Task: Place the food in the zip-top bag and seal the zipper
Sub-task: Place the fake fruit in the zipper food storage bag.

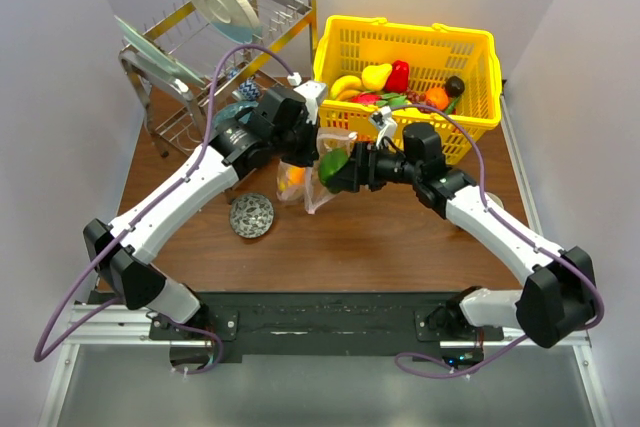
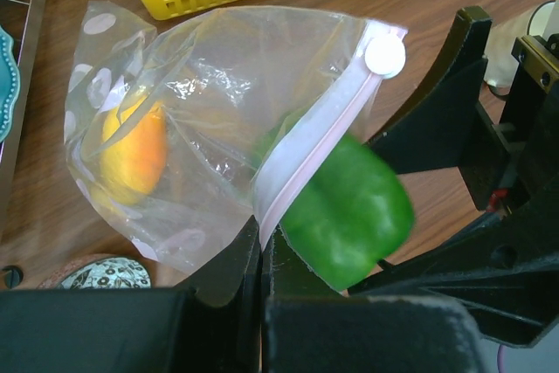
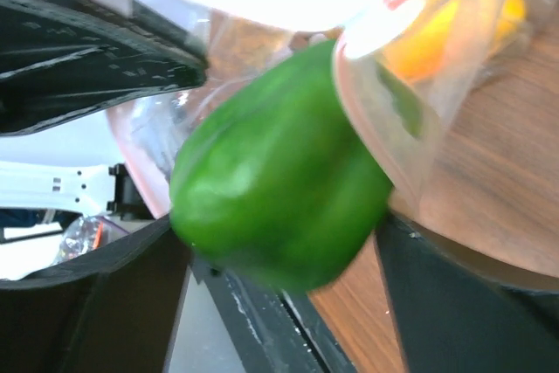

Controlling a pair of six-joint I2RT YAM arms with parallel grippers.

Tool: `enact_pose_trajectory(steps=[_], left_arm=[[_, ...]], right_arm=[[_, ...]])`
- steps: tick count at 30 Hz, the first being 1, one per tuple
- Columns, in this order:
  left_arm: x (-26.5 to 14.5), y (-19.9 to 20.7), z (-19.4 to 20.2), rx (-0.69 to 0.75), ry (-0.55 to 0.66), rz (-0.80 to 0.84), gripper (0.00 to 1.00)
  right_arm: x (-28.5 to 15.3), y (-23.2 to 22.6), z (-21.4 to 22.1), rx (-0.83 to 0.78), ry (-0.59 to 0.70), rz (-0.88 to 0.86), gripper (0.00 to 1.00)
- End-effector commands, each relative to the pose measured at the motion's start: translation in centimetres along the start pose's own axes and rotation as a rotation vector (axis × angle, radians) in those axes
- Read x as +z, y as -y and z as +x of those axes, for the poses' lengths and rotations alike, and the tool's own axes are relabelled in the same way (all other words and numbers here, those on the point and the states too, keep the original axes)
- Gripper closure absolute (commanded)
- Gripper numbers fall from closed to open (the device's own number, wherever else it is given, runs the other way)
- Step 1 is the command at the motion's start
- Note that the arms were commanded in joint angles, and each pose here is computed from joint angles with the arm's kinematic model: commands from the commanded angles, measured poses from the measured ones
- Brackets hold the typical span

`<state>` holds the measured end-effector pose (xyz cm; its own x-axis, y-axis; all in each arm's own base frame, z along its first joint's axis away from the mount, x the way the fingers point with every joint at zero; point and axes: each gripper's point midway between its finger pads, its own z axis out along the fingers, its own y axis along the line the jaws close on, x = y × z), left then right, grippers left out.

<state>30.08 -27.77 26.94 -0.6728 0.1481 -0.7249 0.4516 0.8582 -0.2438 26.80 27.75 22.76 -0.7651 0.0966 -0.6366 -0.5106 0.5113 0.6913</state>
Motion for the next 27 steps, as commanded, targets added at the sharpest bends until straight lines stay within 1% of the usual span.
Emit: enact_pose_trajectory(steps=[1, 2, 3, 7, 9, 15, 16, 17, 19, 20, 24, 27], left_arm=[[-1.1, 0.4, -1.6, -0.006, 0.068, 0.014, 1.0], [-1.1, 0.4, -1.7, -0.006, 0.069, 0.014, 1.0], [-1.1, 0.4, -1.6, -0.005, 0.067, 0.014, 1.0], [-0.9, 0.4, -1.6, -0.005, 0.065, 0.011, 1.0], [-0.9, 0.3, -1.7, -0.006, 0.067, 0.009, 1.0], [-0.8, 0.2, -1.8, -0.004, 0.068, 0.003, 1.0], [-0.9, 0.2, -1.9, -0.004, 0.07, 0.002, 1.0], [-0.9, 0.1, -1.8, -0.004, 0.067, 0.0, 1.0], [-0.8, 0.1, -1.8, -0.005, 0.064, 0.001, 1.0], [-0.8, 0.1, -1.8, -0.007, 0.066, 0.003, 1.0], [-0.9, 0.4, -1.9, -0.007, 0.069, 0.014, 1.0], [-0.9, 0.3, -1.9, -0.008, 0.067, 0.014, 1.0]], right_arm=[[0.0, -0.1, -1.2, -0.022, 0.032, 0.033, 0.07], [-0.2, -0.6, -1.5, -0.03, 0.037, 0.026, 0.02], [-0.4, -0.8, -1.7, -0.032, 0.039, 0.025, 0.01], [-1.5, -1.3, -2.0, -0.049, 0.045, 0.056, 0.02], [-2.1, -1.4, -2.3, -0.06, 0.059, 0.077, 0.03], [-3.3, -0.9, -2.6, -0.073, 0.075, 0.151, 0.11], [-3.7, -0.9, -2.5, -0.084, 0.076, 0.157, 0.13], [-3.7, -0.7, -2.4, -0.085, 0.078, 0.167, 0.19], [-3.9, -0.1, -2.3, -0.09, 0.083, 0.199, 0.23], [-3.9, 0.4, -2.1, -0.085, 0.08, 0.215, 0.27], [-3.2, 1.9, -1.4, -0.062, 0.052, 0.254, 0.3], [-2.6, 2.0, -1.4, -0.047, 0.048, 0.243, 0.31]])
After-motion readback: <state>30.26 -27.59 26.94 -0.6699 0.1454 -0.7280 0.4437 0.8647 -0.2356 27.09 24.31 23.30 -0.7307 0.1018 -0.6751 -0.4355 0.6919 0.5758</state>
